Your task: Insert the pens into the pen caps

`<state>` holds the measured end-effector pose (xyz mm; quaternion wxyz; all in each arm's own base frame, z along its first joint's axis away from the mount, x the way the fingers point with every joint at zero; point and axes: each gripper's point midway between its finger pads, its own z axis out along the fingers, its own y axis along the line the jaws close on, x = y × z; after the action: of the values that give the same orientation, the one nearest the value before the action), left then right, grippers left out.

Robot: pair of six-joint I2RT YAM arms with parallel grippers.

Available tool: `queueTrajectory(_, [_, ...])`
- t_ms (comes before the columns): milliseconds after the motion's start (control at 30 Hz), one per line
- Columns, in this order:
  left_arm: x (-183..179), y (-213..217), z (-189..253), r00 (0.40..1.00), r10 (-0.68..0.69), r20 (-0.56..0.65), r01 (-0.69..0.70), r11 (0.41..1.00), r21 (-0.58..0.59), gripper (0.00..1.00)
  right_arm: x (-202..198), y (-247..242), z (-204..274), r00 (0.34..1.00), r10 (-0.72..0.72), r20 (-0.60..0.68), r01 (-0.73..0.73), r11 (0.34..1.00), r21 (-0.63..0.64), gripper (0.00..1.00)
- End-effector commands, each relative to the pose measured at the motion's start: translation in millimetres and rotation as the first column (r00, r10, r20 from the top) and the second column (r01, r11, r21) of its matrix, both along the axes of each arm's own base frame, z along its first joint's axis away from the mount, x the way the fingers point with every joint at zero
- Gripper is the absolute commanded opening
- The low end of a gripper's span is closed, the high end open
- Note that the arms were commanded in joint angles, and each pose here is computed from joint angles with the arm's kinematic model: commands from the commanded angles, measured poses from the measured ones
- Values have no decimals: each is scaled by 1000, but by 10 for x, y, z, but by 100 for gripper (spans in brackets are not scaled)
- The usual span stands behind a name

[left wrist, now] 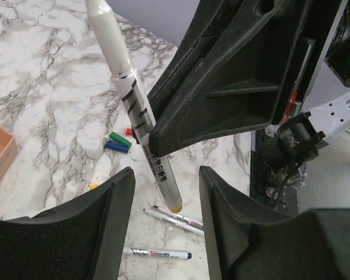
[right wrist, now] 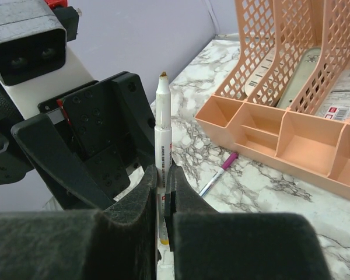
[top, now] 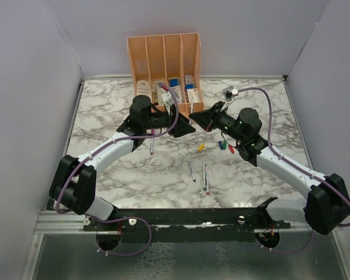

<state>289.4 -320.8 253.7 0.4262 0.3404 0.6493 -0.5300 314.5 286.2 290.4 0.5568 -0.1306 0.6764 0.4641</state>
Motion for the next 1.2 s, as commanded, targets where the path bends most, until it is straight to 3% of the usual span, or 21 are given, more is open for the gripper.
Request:
queueTrajectory(0, [-41, -90, 201, 998, -34, 58, 36, 999, -37, 51, -121, 33, 124, 998, 55, 37, -57, 997, 45, 1])
queueTrajectory(233, [-24, -68, 218, 998, 4, 63, -1, 999, -49, 47, -176, 33, 114, 997, 73, 38, -75, 996, 47, 1])
queueTrajectory(600, [-9, -75, 215, 998, 11, 59, -7, 998, -59, 2, -192, 21, 104, 997, 74, 36, -75, 996, 37, 1])
queueTrajectory(800, [-15, -68, 214, 998, 16, 52, -13, 998, -63, 0, -173, 47, 36, 996, 85, 21, -85, 996, 19, 1])
queueTrajectory(1000, [43, 4, -54, 994, 107, -34, -108, 994, -32, 0, -146, -41, 196, 996, 36, 82, -35, 999, -12, 22])
queueTrajectory(1167, [64, 79, -292, 983, 165, -86, -164, 986, 20, 0, -55, -281, 335, 990, -114, 84, 116, 993, -20, 42])
